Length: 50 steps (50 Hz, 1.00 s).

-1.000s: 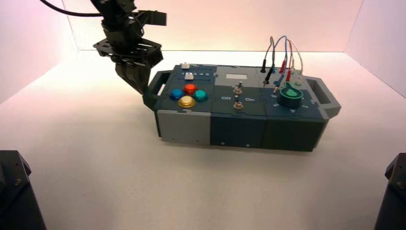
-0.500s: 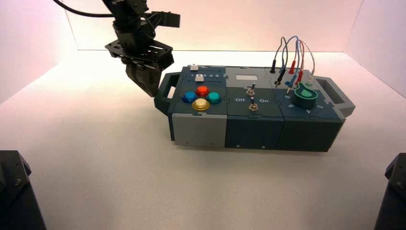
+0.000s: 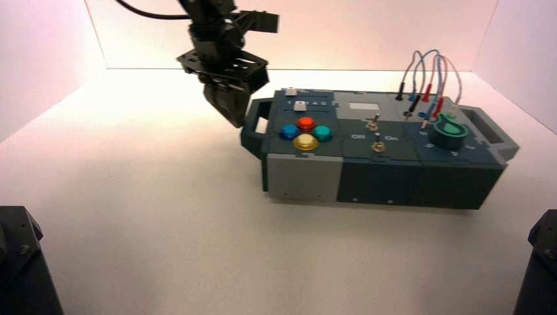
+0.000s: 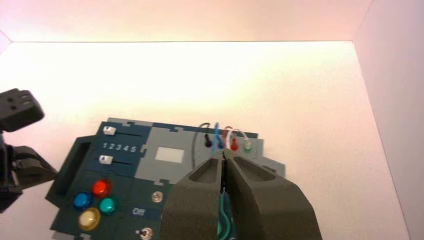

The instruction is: Move the box to the right.

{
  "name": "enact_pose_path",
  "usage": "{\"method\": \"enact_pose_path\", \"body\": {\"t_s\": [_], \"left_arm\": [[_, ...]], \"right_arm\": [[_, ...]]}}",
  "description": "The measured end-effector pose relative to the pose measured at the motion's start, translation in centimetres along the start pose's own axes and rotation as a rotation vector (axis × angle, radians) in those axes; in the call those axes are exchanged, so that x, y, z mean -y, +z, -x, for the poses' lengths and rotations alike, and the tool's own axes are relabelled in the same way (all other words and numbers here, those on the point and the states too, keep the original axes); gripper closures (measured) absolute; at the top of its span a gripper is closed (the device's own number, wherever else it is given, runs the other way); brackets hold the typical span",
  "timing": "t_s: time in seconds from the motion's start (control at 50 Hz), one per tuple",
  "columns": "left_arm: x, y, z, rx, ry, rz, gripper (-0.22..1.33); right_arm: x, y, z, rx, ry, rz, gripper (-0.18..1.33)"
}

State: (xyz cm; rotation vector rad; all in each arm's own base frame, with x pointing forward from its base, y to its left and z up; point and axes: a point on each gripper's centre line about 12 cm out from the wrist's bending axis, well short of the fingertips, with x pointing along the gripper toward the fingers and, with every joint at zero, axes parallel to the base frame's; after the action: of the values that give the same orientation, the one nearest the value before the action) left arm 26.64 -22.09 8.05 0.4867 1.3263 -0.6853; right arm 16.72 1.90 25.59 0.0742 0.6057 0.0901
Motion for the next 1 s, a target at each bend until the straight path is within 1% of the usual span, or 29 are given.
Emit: {"method": "enact_pose_path", "body": {"t_s": [0.1, 0.34, 0.44, 0.54, 0.64, 0.78, 0.84, 0.86, 0.9, 1.0], "left_arm": [[0.8, 0.6, -0.3, 0.002, -0.005, -0.023, 1.27], [2.6, 1.6, -0.7, -0.003, -0.017, -0.072, 1.28], [3.1, 2.1, -0.8, -0.002, -0.022, -0.085, 1.28], [3.4, 2.3, -0.7, 0.001, -0.023, -0.092, 1.28], [3.5, 2.2, -0.7, -0.01, -0.024, -0.099, 1.28], [3.8, 1.8, -0.6, -0.051, -0.024, -0.124, 1.28], [4.0, 1.6, -0.1, -0.065, -0.027, -0.137, 1.28], [4.2, 1.5, 0.0, -0.068, -0.029, -0.14, 1.28], [4.3, 1.5, 0.7, -0.075, -0.028, -0.153, 1.28], [4.4, 1.5, 1.7, -0.09, -0.024, -0.169, 1.28]], "right_arm": [[0.0, 0.0, 0.0, -0.001, -0.001, 0.001, 1.29], [0.0, -0.1, -0.1, -0.006, 0.0, 0.0, 1.29], [0.0, -0.2, -0.1, -0.012, -0.001, 0.0, 1.29], [0.1, -0.2, -0.2, -0.021, -0.003, -0.003, 1.29], [0.1, -0.5, -0.3, -0.044, -0.004, -0.001, 1.29], [0.1, -0.8, -0.4, -0.098, -0.007, -0.001, 1.29], [0.1, -0.6, -0.4, -0.142, -0.011, -0.001, 1.29], [0.1, -0.6, -0.4, -0.142, -0.011, -0.001, 1.29], [0.0, -0.3, -0.3, -0.174, -0.012, 0.002, 1.29], [0.0, 0.1, 0.0, -0.223, -0.019, 0.009, 1.29]]}}
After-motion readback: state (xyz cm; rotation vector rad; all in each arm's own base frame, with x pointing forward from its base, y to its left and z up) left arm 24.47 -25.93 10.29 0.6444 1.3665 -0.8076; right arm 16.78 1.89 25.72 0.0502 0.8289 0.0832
